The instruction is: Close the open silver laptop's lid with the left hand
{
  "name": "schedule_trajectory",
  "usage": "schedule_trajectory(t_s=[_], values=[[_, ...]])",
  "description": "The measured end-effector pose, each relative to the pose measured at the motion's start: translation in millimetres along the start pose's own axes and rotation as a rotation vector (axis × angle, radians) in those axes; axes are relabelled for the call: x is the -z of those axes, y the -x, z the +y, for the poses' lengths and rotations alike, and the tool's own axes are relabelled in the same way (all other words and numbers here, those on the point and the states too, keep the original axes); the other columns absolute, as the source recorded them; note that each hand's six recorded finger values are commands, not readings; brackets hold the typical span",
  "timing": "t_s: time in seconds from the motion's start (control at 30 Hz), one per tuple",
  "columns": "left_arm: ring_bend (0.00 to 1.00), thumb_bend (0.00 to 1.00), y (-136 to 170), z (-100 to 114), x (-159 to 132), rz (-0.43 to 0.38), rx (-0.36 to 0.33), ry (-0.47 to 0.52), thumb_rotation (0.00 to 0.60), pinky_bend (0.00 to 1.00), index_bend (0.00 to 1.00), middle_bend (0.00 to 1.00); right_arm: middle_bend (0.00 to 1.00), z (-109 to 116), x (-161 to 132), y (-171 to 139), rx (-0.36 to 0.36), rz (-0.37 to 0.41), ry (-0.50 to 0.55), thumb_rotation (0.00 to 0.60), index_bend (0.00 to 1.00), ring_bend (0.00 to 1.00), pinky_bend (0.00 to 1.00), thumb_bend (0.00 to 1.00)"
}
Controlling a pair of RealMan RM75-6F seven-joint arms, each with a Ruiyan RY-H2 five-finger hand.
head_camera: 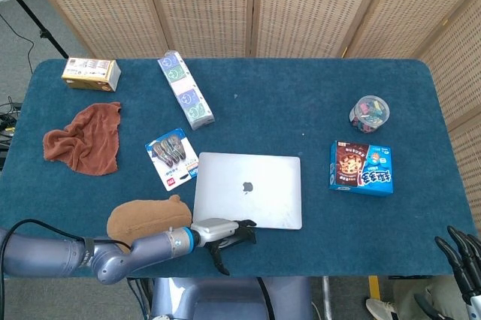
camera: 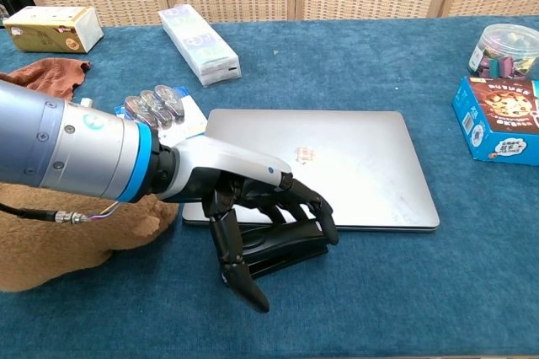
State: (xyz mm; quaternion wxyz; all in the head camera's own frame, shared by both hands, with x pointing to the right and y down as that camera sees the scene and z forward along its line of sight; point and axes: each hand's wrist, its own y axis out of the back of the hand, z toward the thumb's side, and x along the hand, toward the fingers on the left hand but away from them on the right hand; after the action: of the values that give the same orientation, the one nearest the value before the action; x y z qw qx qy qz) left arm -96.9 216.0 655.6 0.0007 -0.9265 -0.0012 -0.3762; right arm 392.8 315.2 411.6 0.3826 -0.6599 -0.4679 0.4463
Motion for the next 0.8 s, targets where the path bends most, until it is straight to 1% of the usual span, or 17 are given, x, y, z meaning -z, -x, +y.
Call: schedule_trajectory(t_s=[0.17,0.43,0.8], values=[[0.08,0.09,-0.6,-5.4,6.7,0.012,0.007,0.009,0.6,0.12,0.25,0.05,0.0,-0.9,-0.5,0.1,-0.004,0.002,0.001,0.6,0.0,0.0,0.06,0.18],[0.08,0.09,-1.3,-8.0,13.7,0.025,0.007,0.013,0.6,0.12,0.25,0.05,0.0,-2.1,-1.7,0.3,-0.009,0.005,0.001,0.6,0.0,0.0,0.06,0.18],[0.08,0.09,1.5,2.5,-0.8,-0.014,-0.025,0.006,0.6,0.12,0.25,0.05,0.0,-2.1,-1.3,0.4,-0.008,0.002,0.003,0.6,0.0,0.0,0.06,0.18]])
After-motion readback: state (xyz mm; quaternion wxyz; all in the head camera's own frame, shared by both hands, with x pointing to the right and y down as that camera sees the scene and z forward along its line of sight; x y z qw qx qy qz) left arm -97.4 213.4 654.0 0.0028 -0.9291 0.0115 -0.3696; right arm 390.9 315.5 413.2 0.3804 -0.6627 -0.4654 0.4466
